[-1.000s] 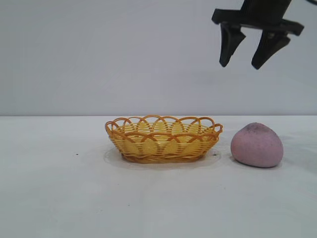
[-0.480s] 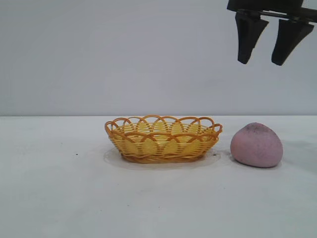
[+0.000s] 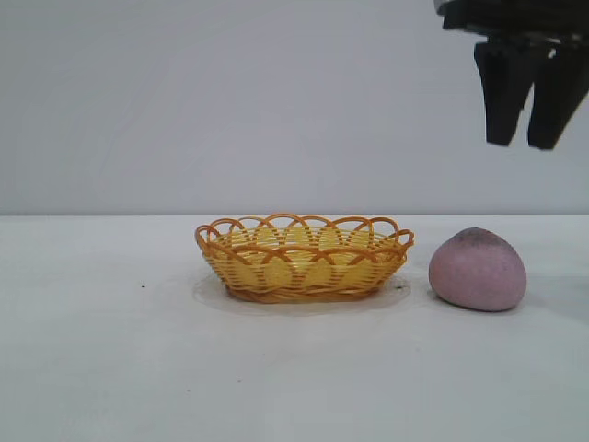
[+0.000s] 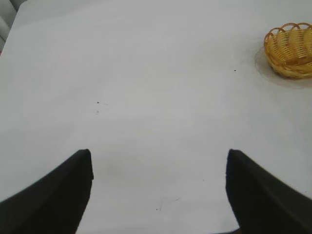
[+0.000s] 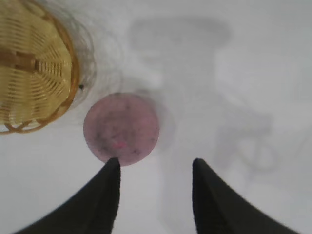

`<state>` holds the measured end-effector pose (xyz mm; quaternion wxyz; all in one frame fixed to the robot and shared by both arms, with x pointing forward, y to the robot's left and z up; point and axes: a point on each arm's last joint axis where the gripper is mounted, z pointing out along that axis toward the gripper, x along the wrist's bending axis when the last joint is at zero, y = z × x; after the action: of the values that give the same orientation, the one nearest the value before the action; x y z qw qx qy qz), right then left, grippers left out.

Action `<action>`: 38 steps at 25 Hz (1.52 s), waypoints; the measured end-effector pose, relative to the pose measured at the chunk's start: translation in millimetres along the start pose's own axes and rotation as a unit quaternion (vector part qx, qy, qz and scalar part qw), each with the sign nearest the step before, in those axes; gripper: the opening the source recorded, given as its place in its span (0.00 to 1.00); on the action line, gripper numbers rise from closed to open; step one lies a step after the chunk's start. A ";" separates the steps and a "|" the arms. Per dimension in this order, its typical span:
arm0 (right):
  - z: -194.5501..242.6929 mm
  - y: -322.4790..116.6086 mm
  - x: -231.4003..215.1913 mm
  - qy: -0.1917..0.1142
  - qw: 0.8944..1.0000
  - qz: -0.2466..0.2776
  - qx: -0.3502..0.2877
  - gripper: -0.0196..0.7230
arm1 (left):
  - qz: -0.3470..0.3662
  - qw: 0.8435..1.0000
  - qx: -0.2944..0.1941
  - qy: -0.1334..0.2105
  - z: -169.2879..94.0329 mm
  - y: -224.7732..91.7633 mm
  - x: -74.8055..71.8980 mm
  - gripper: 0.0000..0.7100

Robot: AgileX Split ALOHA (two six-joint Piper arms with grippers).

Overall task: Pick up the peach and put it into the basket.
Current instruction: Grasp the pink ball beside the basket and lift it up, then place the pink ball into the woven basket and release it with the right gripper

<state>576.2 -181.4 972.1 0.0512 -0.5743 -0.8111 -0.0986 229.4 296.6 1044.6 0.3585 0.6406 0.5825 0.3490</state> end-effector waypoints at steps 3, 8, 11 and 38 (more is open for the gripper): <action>14.8 2.0 6.3 0.003 1.000 -0.008 0.015 0.46 | 0.000 1.000 0.000 0.000 0.0 0.0 0.0 0.75; 41.4 5.6 18.7 0.004 0.999 -0.024 0.030 0.46 | 0.000 1.000 0.000 0.000 0.0 0.0 0.0 0.75; 54.8 6.1 15.9 0.000 0.999 -0.023 0.043 0.39 | 0.000 1.000 0.000 0.000 0.0 0.0 0.0 0.75; -42.9 28.4 84.2 0.040 0.989 -0.103 -0.100 0.03 | 0.000 1.000 0.000 0.000 0.0 0.0 0.0 0.75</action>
<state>573.4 -104.0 1033.4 0.0155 -0.4856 -0.8492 -0.2070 229.4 296.6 1044.6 0.3585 0.6406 0.5825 0.3490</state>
